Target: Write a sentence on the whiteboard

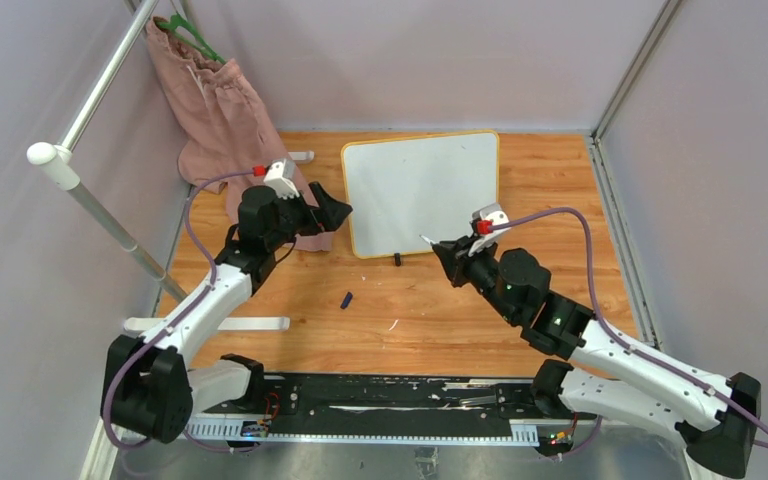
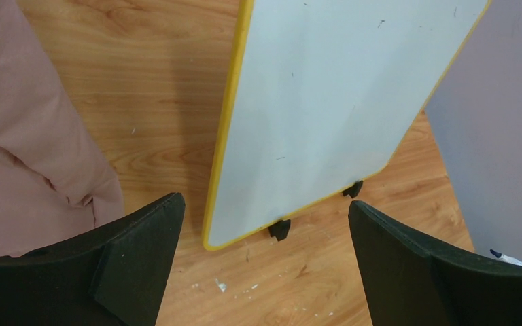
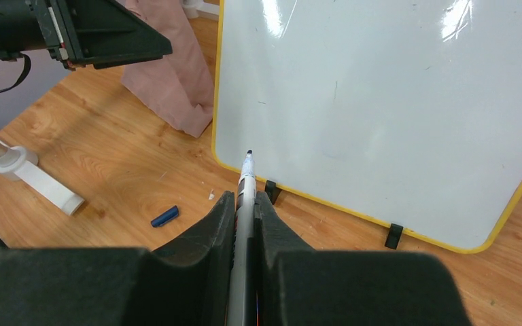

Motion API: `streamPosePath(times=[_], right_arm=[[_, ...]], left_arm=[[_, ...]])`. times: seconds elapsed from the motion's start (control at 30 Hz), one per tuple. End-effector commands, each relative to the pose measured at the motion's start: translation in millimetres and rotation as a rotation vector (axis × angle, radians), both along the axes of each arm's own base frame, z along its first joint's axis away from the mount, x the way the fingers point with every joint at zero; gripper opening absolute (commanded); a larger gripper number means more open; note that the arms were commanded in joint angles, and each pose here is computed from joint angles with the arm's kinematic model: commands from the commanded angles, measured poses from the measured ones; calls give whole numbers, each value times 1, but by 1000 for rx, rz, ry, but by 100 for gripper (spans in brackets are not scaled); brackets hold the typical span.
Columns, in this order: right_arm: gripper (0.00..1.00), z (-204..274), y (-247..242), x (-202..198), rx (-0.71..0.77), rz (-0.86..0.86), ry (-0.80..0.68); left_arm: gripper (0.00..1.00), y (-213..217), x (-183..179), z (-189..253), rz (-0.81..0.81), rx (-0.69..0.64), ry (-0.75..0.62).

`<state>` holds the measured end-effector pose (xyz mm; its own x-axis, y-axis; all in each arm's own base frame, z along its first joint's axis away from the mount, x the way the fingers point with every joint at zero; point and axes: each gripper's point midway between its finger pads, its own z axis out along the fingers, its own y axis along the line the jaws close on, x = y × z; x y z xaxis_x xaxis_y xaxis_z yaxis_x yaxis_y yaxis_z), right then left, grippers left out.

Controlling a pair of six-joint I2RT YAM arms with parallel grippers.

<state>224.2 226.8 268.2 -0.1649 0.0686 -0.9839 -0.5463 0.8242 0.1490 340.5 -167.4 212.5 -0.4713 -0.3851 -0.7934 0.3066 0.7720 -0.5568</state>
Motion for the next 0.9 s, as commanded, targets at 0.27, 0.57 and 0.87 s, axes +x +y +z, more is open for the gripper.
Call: streamPosePath(times=[0.27, 0.57, 0.87], right_arm=[[0, 6, 17, 20, -39, -7, -93], [0, 14, 37, 34, -79, 13, -137], [0, 16, 68, 54, -68, 34, -147]], left_arm=[[98, -7, 36, 45, -57, 73, -329], [99, 24, 50, 7, 6, -119, -139], [87, -4, 51, -2, -166, -212, -128]])
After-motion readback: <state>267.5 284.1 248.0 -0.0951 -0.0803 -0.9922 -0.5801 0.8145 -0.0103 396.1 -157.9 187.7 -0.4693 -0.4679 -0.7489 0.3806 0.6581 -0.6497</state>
